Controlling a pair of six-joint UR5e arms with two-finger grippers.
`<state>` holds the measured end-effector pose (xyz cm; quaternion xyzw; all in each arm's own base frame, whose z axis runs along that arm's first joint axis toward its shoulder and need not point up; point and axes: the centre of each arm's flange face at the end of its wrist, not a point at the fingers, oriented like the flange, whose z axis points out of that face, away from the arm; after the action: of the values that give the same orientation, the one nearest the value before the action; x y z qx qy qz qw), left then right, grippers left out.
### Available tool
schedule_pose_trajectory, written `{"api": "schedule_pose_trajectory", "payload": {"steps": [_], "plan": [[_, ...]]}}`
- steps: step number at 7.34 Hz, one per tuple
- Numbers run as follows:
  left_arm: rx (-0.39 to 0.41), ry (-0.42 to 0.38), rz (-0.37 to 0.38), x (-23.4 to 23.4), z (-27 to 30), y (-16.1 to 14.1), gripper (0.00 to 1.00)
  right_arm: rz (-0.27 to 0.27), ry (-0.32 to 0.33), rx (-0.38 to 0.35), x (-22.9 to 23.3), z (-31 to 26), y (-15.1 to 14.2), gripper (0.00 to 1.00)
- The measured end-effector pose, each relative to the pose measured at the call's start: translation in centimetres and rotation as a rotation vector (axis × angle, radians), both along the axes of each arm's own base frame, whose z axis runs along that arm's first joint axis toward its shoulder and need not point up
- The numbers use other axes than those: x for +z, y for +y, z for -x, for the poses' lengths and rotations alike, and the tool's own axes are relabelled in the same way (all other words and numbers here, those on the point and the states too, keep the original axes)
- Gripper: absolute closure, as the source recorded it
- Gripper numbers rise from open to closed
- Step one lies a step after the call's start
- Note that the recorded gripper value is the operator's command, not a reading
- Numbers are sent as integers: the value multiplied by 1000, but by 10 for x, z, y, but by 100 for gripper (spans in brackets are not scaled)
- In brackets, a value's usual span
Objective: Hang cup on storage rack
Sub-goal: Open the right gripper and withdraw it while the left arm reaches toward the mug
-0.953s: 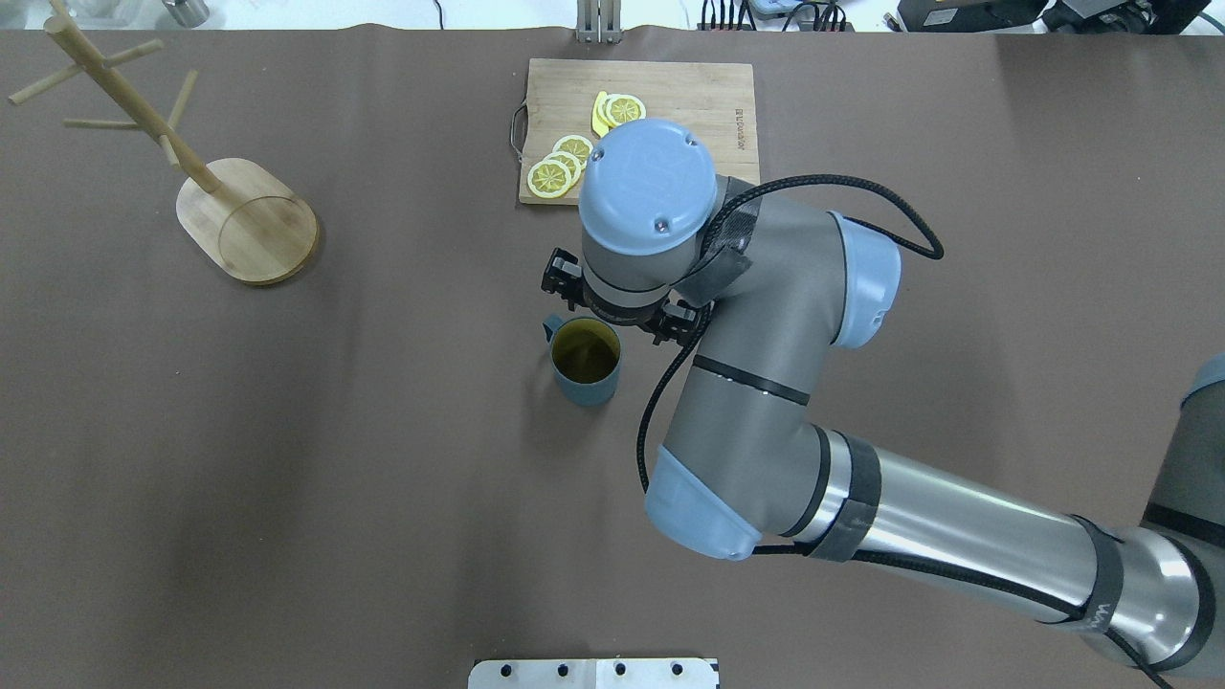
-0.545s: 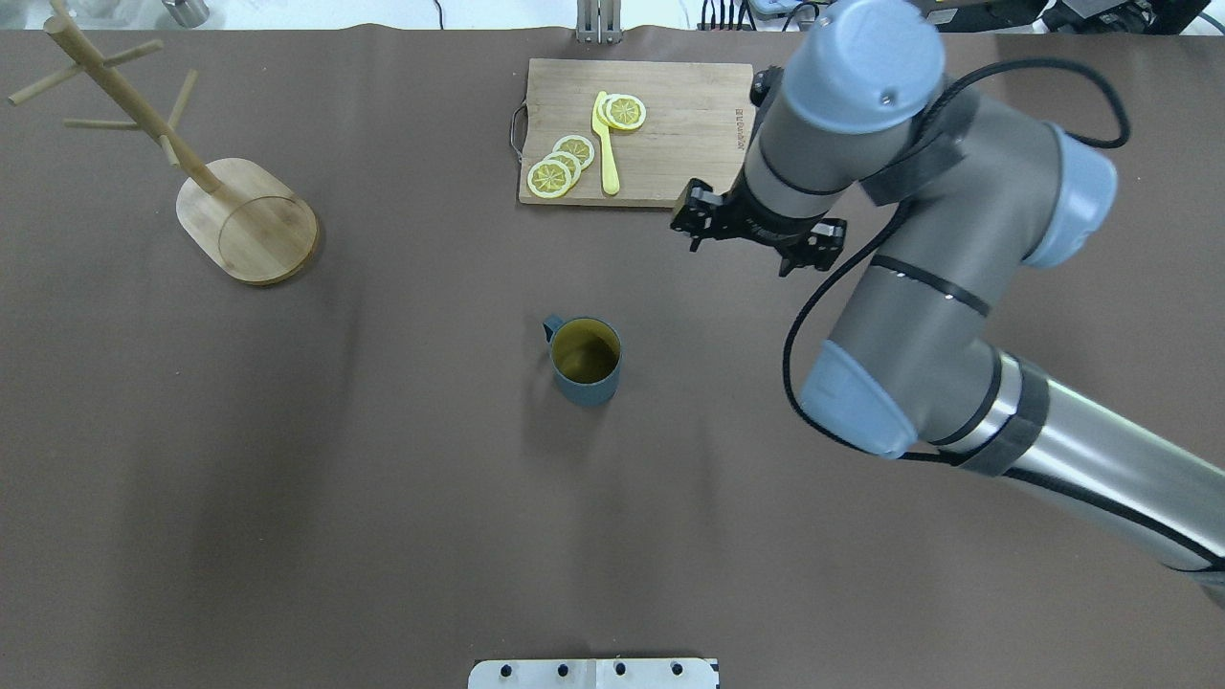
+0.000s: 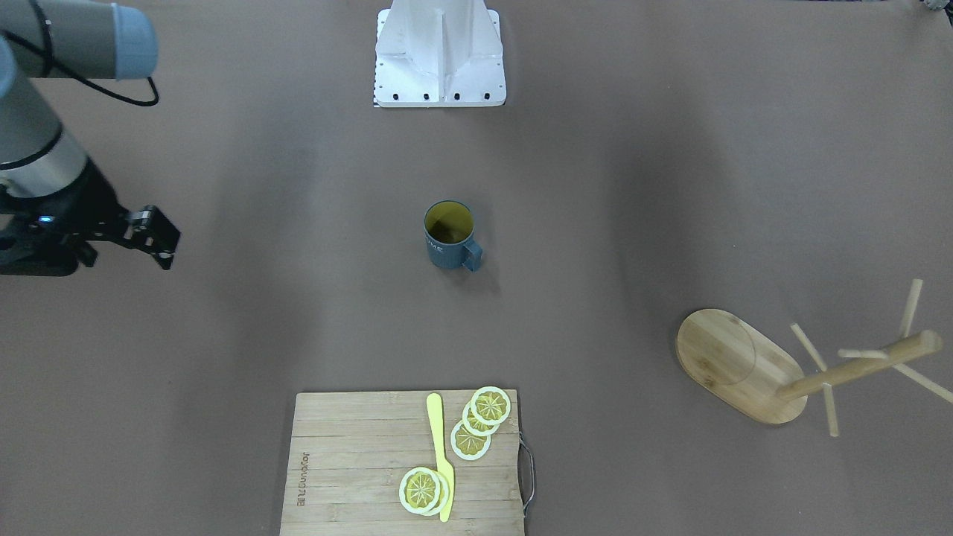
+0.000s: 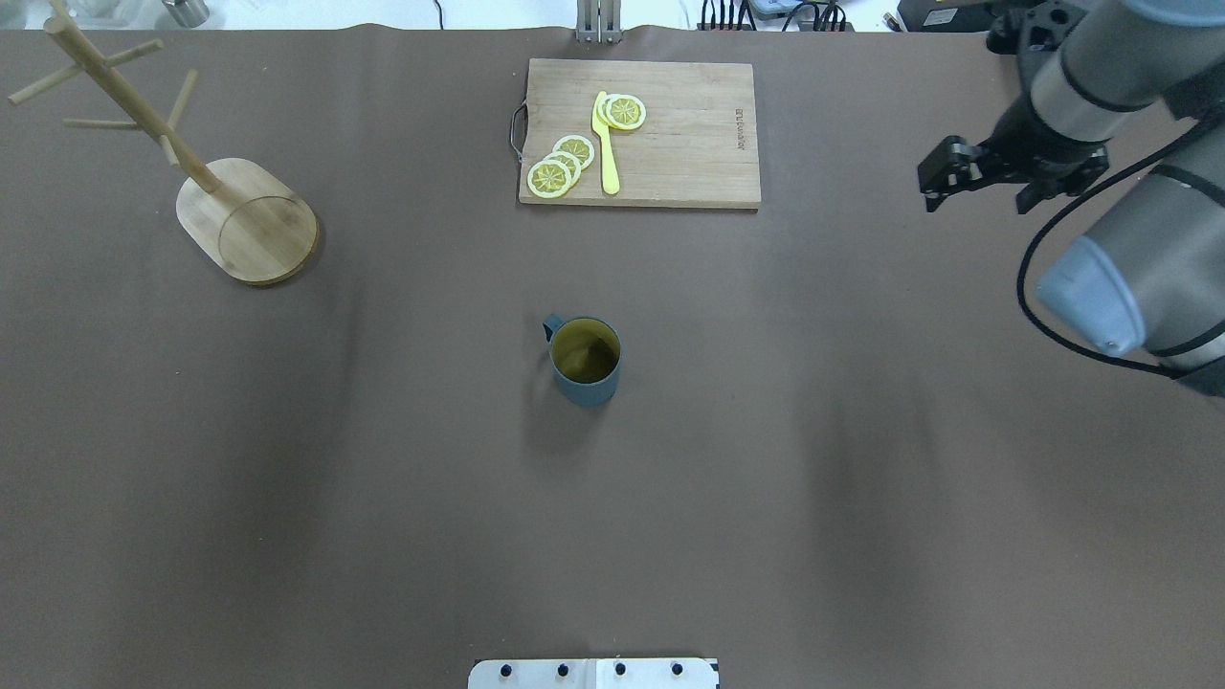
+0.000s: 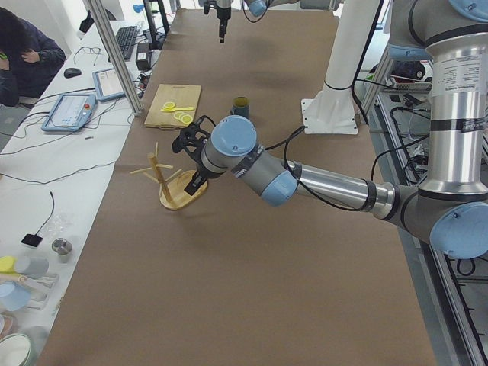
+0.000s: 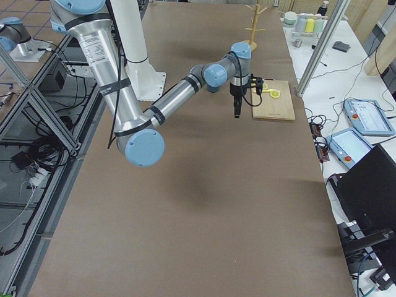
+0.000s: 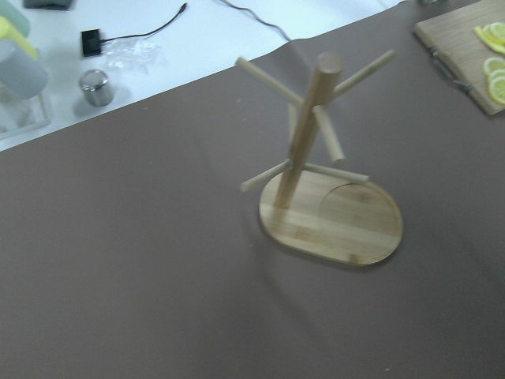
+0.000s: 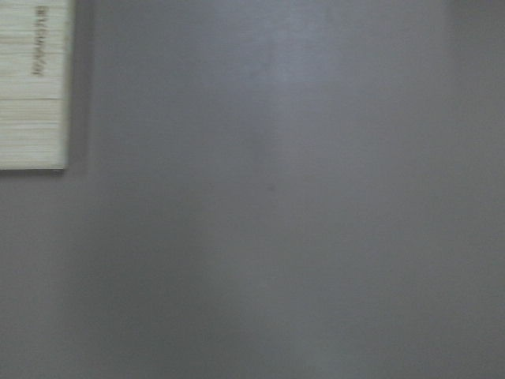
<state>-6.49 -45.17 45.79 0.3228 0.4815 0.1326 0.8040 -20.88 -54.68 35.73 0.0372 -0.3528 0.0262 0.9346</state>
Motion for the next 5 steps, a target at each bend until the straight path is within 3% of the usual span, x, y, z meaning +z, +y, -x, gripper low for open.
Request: {"api": "schedule_pose_trajectory", "payload": {"steps": [3, 5], "plan": [[80, 79, -92, -25, -69, 14, 0, -53, 43, -120, 121, -152, 12, 0], [95, 91, -123, -44, -140, 8, 0, -51, 43, -177, 194, -224, 33, 0]]}}
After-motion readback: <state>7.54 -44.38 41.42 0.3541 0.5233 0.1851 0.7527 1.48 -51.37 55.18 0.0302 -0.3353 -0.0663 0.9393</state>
